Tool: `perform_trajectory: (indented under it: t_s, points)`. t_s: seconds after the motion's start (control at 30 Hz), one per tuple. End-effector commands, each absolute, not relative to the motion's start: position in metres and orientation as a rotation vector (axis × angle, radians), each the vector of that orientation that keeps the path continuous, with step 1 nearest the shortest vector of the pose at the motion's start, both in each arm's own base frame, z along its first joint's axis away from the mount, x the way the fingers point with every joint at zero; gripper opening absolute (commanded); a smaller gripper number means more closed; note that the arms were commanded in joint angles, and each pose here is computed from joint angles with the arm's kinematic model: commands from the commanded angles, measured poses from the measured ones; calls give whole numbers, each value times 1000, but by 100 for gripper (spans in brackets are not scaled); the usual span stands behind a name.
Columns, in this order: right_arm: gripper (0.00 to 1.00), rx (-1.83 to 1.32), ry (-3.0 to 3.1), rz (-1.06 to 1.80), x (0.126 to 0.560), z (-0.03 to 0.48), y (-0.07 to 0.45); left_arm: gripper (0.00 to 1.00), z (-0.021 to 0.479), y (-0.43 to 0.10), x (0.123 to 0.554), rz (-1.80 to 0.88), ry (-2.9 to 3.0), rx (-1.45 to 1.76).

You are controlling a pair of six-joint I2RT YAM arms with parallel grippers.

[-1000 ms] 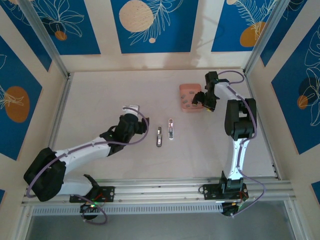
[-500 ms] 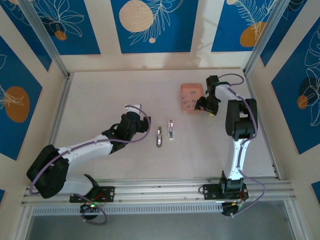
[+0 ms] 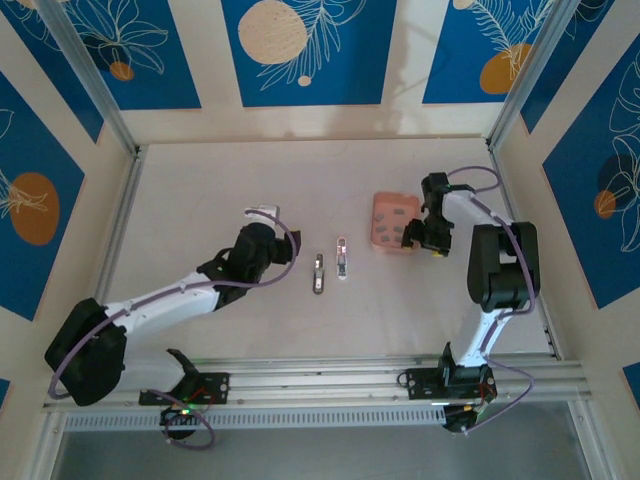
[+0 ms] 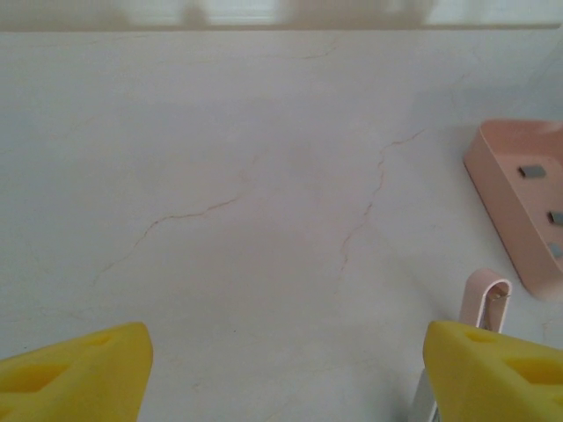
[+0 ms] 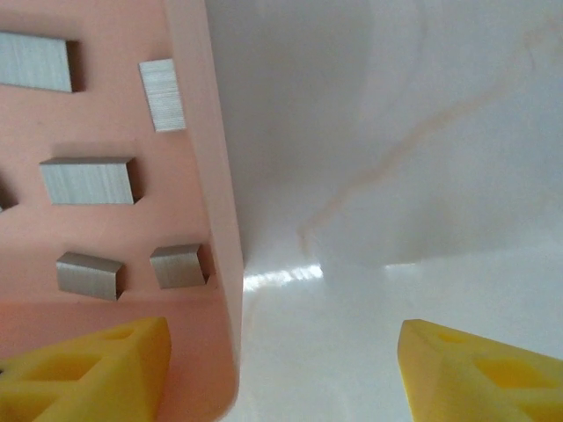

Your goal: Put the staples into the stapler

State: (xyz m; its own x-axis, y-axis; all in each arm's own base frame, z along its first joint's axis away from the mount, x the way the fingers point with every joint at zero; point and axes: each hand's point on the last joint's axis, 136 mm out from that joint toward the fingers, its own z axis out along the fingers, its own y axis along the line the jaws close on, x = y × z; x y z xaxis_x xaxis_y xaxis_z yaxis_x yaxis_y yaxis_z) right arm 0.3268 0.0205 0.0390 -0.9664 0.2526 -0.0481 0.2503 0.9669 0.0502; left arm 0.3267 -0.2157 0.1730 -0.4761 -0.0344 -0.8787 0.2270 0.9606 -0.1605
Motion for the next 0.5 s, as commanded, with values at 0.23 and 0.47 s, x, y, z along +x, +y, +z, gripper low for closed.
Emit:
perform_trajectory:
  t_s: [0.23,0.47]
  points:
    - [68,379,3001,106,298,89,27,80,172,-203,312,-354,2050,90]
    - [68,148,2955,332,334,108,101,80,172,-198,311,-345,2045,74]
